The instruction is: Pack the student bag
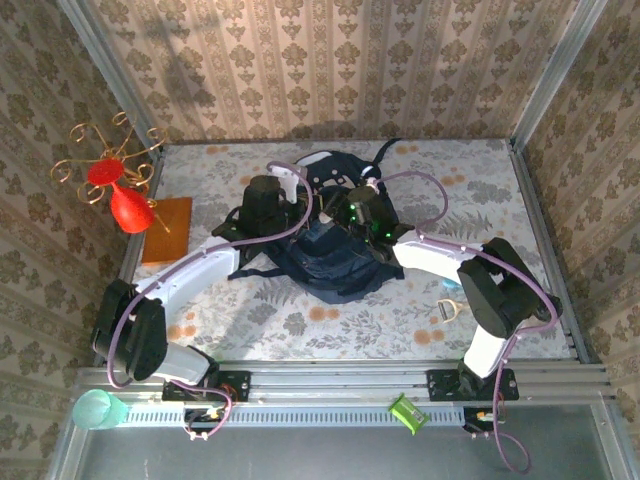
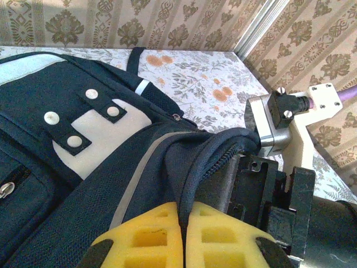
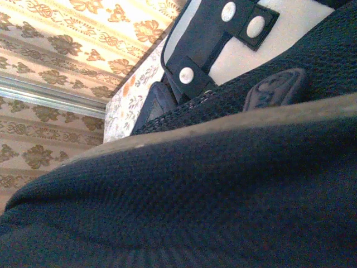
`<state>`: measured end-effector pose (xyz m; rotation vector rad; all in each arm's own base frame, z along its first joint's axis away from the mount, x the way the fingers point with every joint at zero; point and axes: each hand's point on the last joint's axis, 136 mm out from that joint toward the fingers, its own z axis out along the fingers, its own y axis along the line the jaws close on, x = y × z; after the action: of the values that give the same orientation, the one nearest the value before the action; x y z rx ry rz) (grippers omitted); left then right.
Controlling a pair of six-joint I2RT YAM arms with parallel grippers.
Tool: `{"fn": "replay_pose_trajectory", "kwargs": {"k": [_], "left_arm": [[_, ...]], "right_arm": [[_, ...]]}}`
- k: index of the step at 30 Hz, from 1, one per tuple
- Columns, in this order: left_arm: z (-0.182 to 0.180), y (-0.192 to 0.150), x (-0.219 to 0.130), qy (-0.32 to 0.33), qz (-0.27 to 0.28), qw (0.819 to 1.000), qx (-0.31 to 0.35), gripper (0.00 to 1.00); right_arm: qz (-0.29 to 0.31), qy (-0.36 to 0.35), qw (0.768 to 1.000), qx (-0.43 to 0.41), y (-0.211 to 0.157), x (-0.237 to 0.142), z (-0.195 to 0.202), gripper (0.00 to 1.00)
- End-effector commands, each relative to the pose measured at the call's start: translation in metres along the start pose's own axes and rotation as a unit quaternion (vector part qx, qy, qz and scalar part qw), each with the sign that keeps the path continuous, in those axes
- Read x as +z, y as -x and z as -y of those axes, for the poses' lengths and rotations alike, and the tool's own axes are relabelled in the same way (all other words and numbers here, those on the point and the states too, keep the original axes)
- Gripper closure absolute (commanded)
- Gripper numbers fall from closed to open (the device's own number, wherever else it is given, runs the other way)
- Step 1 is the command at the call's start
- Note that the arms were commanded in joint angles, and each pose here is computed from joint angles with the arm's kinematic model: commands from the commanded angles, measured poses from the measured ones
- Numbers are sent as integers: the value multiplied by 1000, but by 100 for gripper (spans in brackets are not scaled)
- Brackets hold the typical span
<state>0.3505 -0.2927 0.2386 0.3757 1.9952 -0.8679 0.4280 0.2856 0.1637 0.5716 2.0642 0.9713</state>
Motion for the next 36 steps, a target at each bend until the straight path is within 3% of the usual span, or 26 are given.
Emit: {"fn": "replay_pose_trajectory", "kwargs": {"k": [1, 12, 20, 23, 28, 36], "left_arm": [[20, 43, -14, -22, 62, 998, 3, 100], [13, 36, -9, -18, 55, 998, 4, 100], [9, 29, -5, -17, 45, 999, 5, 100], [6, 29, -6, -13, 48, 999, 4, 100], [8, 28, -6, -18, 48, 999, 3, 100], [7, 27, -6, -20, 46, 999, 5, 100]], "right_arm": [[27, -4, 1000, -6, 10, 2, -4, 38], [1, -95, 986, -136, 26, -48, 20, 25], [-29, -134, 971, -195, 46, -101, 35, 23], [-37, -211, 952, -219, 64, -141, 73, 21], [-61, -348, 920, -172, 78, -195, 171, 17], [-99, -405, 907, -60, 53, -216, 262, 12]]}}
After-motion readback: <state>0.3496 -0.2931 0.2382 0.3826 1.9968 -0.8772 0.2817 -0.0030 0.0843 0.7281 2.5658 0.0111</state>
